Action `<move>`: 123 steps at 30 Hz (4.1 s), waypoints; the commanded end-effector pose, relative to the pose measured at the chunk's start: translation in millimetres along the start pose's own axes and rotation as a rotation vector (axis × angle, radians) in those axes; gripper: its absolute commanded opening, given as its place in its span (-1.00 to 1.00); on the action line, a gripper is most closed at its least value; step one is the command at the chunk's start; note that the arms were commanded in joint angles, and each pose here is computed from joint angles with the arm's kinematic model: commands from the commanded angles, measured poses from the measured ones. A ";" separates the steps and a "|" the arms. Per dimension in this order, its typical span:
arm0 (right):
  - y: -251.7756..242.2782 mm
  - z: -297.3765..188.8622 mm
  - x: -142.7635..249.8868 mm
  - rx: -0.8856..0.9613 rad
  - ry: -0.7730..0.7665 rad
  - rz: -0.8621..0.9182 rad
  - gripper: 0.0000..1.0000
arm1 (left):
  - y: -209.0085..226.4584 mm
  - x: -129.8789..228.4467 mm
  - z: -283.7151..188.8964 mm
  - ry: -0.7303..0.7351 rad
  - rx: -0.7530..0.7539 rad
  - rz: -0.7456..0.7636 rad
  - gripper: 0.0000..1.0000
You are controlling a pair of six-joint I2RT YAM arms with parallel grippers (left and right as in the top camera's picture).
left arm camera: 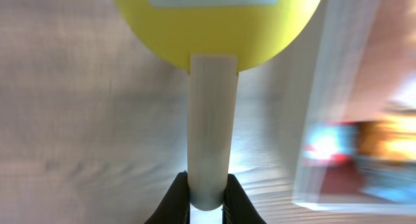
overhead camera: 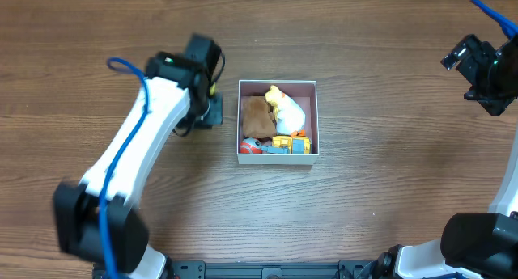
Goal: Pack container
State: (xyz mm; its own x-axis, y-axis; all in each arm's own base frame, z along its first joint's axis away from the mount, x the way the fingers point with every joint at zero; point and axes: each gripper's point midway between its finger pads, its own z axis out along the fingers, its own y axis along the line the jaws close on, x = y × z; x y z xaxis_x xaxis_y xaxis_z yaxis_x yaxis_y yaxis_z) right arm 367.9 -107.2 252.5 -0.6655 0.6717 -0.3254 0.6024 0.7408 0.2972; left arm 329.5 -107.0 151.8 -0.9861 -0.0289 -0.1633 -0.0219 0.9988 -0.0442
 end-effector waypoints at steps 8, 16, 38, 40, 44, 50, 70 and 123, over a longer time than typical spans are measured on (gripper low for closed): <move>1.3 1.7 0.0 -0.008 0.004 0.005 1.00 | -110.8 9.0 -24.0 -0.137 0.181 0.276 -0.92; 1.3 1.7 0.0 -0.008 0.004 0.005 1.00 | -147.3 28.1 38.8 0.008 0.174 0.280 -0.17; 1.3 1.7 0.0 -0.008 0.004 0.005 1.00 | 26.7 -26.4 -178.4 -0.359 -0.026 -0.091 0.53; 1.3 1.7 0.0 -0.008 0.004 0.005 1.00 | 55.1 -23.2 -193.9 -0.403 -0.051 -0.165 0.93; 1.3 1.7 0.0 -0.008 0.004 0.005 1.00 | 98.0 -16.7 -214.0 -0.462 -0.082 -0.291 1.00; 1.3 1.7 0.0 -0.008 0.004 0.005 1.00 | 118.4 -15.6 -215.2 -0.464 -0.107 -0.353 1.00; 66.9 -80.9 45.0 -0.180 -0.139 -0.194 1.00 | 118.3 -17.8 -211.4 -0.453 -0.110 -0.352 1.00; -35.0 56.2 240.7 -0.431 -0.578 -0.614 1.00 | 118.3 -17.7 -211.5 -0.454 -0.110 -0.352 1.00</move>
State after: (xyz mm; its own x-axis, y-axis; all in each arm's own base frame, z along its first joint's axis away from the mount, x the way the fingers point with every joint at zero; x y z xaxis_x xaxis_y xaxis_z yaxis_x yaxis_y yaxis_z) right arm 210.1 30.6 120.8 -0.4203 0.1485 -0.8952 -0.0813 0.9764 0.2001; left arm 308.1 16.3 355.3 -0.7566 -0.3470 -0.5543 -0.3659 0.9271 -0.0810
